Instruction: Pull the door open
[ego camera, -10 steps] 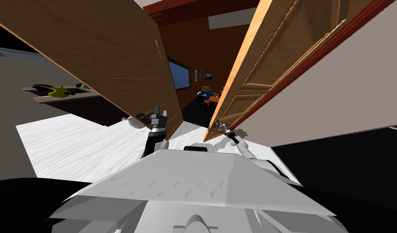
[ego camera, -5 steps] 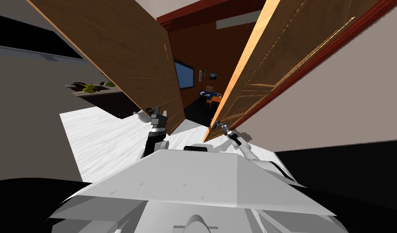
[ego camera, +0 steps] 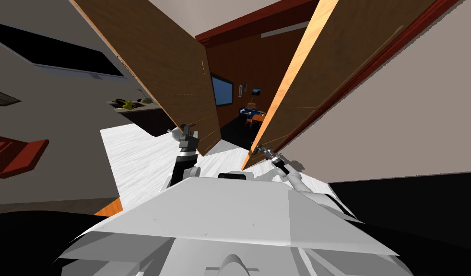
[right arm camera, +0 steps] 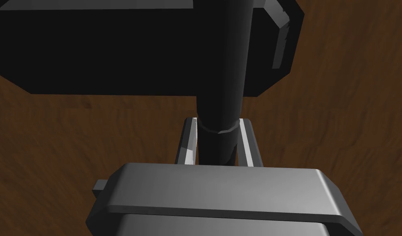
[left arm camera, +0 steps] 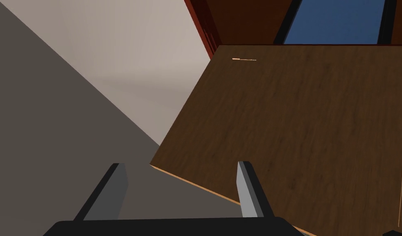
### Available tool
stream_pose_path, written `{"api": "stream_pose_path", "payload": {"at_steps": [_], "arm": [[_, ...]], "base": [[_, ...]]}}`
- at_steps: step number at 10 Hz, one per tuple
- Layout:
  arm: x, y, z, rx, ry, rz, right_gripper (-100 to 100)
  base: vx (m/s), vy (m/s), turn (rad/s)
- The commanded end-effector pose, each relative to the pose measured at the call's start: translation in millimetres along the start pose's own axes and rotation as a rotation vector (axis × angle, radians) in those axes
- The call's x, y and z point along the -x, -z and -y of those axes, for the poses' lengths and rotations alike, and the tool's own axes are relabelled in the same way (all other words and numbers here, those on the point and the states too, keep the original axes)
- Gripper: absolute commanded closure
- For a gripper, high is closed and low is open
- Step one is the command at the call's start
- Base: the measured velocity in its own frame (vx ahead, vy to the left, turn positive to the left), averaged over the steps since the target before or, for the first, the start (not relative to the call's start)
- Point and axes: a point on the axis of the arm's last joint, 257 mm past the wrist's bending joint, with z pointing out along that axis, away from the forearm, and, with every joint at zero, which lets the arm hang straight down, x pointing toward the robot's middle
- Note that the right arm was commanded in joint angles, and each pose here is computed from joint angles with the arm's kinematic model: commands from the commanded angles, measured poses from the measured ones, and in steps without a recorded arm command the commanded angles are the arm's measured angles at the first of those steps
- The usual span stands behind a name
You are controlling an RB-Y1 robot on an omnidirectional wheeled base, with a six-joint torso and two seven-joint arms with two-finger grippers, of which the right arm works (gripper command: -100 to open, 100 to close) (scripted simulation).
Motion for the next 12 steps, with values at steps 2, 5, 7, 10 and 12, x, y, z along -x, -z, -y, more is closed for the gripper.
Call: {"api": "stream_pose_path", "payload": {"at_steps": [2,5,7,10,12], "arm": [[-0.5,-0.5,-0.5,0.001,0.000,-0.005,100],[-1.3,-1.5,-1.4,0.003,0.001,-0.016,100],[-1.8,-2.0,-2.0,0.004,0.001,-0.021,100],[-2.3,-2.6,-2.7,0.005,0.001,-0.028,100],[-2.8,-3.0,-3.2,0.006,0.001,-0.033,100]], "base": [[-0.136,-0.114,0.145],[-0.199,-0.155,0.169],[-0.147,-0.134,0.140],[-0.161,-0.131,0.133],[-0.143,-0.141,0.117]]}}
